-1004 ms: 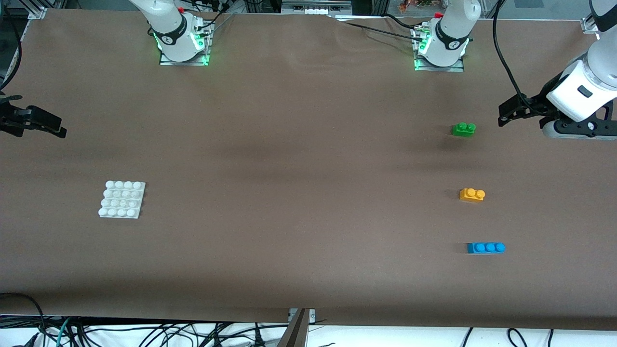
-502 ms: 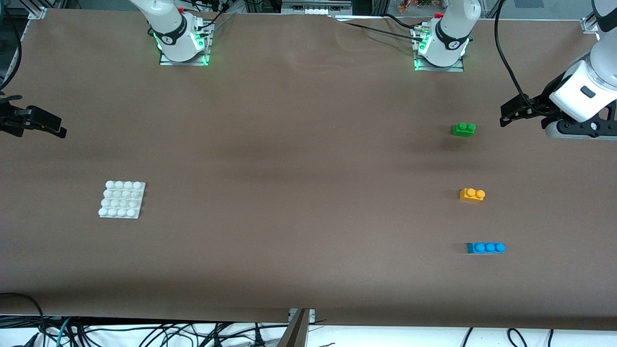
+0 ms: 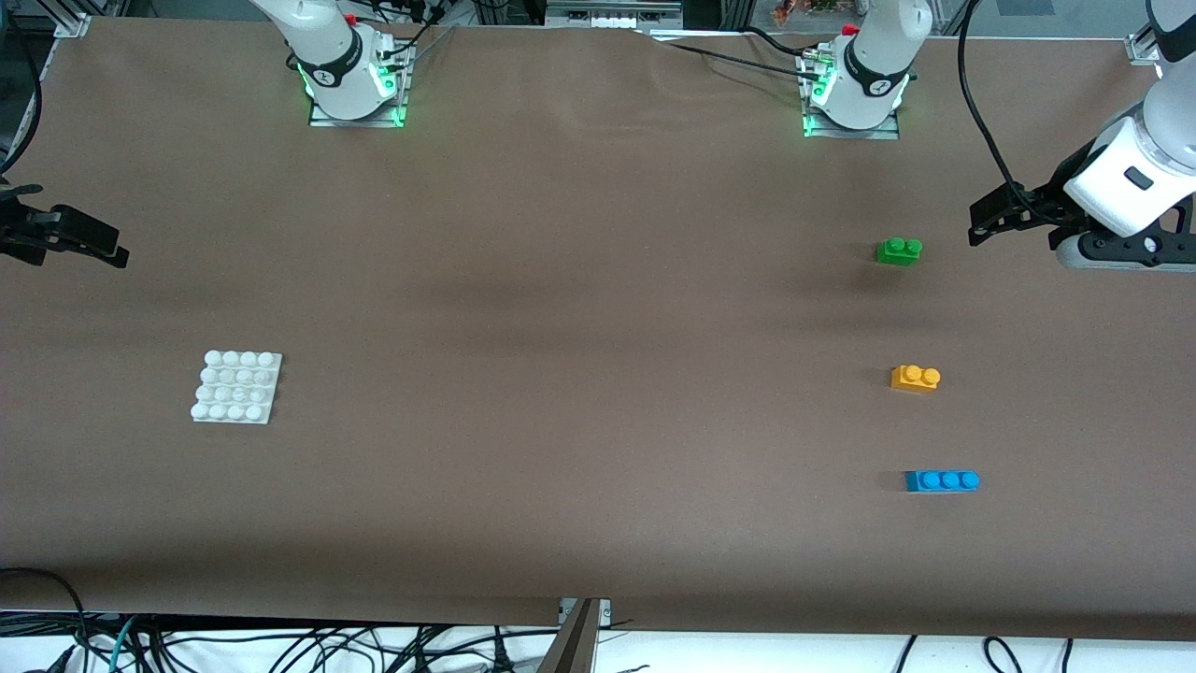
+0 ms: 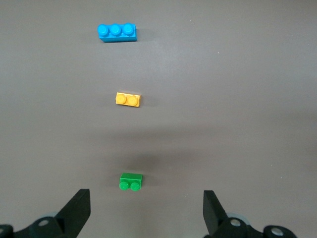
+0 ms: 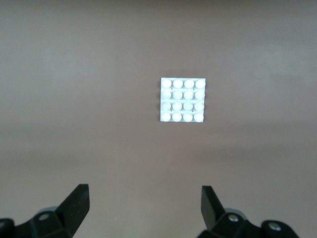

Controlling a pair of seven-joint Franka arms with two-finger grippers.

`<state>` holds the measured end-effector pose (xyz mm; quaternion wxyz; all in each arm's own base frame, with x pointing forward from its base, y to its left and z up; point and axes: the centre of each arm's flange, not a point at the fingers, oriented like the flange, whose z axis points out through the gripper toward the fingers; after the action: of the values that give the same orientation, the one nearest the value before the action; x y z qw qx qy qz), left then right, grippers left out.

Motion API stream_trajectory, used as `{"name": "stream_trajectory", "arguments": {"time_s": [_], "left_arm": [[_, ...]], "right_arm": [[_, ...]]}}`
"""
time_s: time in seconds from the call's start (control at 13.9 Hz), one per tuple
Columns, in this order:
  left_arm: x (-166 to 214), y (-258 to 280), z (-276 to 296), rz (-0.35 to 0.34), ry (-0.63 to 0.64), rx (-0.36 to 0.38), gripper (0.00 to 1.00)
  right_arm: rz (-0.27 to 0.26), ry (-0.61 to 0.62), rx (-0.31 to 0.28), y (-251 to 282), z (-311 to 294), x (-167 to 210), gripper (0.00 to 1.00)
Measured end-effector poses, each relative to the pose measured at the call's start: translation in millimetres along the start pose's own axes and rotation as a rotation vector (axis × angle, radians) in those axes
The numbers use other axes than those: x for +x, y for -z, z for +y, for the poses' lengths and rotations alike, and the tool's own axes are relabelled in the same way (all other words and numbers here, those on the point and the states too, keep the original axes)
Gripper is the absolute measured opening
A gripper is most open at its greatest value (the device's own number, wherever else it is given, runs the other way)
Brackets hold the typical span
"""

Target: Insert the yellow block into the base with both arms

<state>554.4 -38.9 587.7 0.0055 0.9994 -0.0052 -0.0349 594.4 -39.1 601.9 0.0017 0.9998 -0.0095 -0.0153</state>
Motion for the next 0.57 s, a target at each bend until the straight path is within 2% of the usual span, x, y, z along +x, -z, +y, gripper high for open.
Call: {"name": "stream_trajectory", "arguments": {"time_s": [0.57], "left_arm": [[-0.2, -0.1, 2.8, 0.0, -0.005, 0.0, 1.0]], "right_arm": [[0.0, -0.001, 0.0, 0.0, 0.6, 0.0, 1.0]]}}
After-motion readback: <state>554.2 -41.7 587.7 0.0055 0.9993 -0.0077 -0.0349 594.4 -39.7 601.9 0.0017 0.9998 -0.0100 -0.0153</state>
